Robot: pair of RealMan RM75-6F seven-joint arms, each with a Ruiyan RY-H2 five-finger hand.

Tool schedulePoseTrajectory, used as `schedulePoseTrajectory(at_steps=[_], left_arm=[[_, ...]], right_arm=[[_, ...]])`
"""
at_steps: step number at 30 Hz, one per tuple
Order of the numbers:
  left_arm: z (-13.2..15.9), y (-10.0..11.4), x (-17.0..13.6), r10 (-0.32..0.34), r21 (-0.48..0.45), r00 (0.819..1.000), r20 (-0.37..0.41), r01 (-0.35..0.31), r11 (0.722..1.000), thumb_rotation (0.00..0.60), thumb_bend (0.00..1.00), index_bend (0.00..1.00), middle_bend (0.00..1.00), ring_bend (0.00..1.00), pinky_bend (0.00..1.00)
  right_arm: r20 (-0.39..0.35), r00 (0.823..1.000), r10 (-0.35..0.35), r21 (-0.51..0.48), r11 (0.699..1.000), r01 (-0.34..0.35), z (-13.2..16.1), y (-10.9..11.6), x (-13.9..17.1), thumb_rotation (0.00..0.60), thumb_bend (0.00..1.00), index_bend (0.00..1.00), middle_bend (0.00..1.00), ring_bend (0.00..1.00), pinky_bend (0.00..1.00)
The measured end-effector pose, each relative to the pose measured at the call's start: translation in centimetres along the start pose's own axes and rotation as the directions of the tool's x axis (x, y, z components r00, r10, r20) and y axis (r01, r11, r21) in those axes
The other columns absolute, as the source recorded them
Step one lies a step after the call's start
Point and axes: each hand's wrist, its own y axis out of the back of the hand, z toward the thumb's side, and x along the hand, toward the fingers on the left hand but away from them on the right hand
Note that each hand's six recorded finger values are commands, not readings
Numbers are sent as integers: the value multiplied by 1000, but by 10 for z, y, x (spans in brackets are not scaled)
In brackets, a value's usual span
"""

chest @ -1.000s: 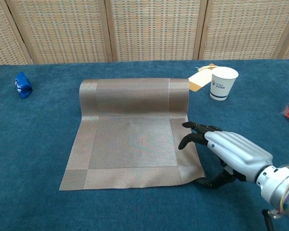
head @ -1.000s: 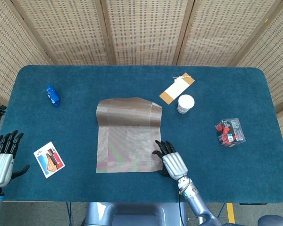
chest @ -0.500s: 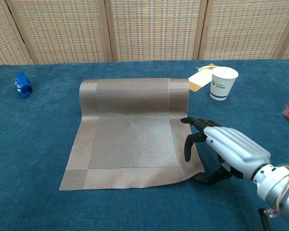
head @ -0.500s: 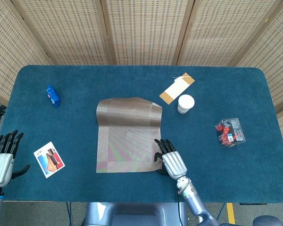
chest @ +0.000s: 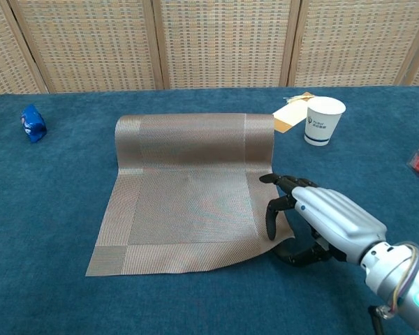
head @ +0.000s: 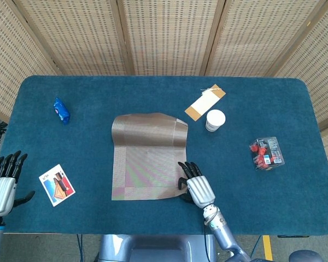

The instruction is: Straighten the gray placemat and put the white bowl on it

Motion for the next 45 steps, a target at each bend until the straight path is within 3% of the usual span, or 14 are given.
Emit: schedulePoseTrajectory(at_steps=[13,29,45], left_arm=[[-1,0,1,0,-13,1000,-5,0,1000,600,144,0,0,0,0],[1,0,2,-2,-8,1000,-2,2,1000,600,144,0,0,0,0],[6,-1,0,-1,9,1000,3,1,1000,600,144,0,0,0,0]], right_arm=[[3,1000,-5,-6,1000,5,2,1,1,600,634,638,163,0,0],[9,999,-32,-4,999,32,-1,19,15,600,645,668,187,0,0],[88,992,-93,15,996,92,-47,75,46,600,643,675,196,0,0]])
